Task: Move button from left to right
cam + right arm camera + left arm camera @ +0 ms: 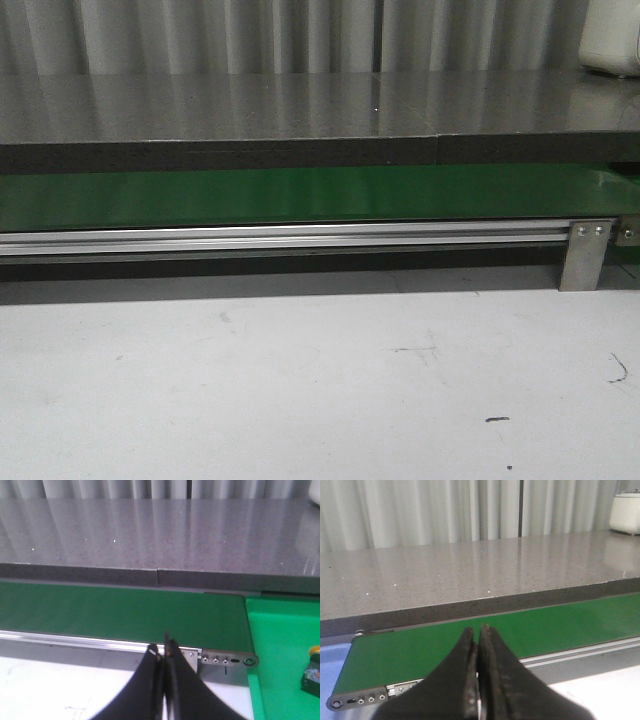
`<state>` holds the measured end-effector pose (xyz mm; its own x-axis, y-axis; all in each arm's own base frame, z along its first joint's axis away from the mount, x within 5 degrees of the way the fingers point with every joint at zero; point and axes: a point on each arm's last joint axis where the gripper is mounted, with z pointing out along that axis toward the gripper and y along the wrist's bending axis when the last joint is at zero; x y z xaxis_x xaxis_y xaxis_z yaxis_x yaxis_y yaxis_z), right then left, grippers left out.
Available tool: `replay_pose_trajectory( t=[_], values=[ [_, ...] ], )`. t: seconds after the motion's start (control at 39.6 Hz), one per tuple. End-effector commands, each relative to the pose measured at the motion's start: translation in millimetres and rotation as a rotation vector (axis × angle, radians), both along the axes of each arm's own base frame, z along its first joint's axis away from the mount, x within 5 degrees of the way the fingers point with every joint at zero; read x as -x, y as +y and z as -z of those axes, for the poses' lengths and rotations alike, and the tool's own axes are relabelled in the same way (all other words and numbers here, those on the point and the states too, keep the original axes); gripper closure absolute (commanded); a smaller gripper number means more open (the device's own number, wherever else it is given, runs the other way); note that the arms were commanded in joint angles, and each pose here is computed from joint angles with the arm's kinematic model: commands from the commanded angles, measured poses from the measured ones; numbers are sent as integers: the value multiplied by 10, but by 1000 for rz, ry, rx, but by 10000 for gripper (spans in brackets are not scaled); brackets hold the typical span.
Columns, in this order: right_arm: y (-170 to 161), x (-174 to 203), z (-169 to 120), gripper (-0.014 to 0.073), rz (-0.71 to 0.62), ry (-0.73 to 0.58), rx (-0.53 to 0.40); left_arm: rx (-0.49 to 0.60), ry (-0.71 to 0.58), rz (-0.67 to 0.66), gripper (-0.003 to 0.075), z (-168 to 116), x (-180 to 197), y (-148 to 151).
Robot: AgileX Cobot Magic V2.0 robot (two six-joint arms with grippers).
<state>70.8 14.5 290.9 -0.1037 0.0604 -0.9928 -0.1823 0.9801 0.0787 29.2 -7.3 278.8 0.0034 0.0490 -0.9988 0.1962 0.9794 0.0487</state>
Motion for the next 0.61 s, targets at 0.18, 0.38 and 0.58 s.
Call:
replay_pose_trajectory(
  t=[0.18,0.38,0.58],
  values=[
    [-23,90,-152,664,10,-133,-15,41,-107,9,741,-148,52,8],
    [-23,90,-152,664,10,-133,-15,41,-107,9,741,-148,52,8],
    [-23,90,-152,664,10,-133,-15,41,-107,9,741,-148,52,8]
  ],
)
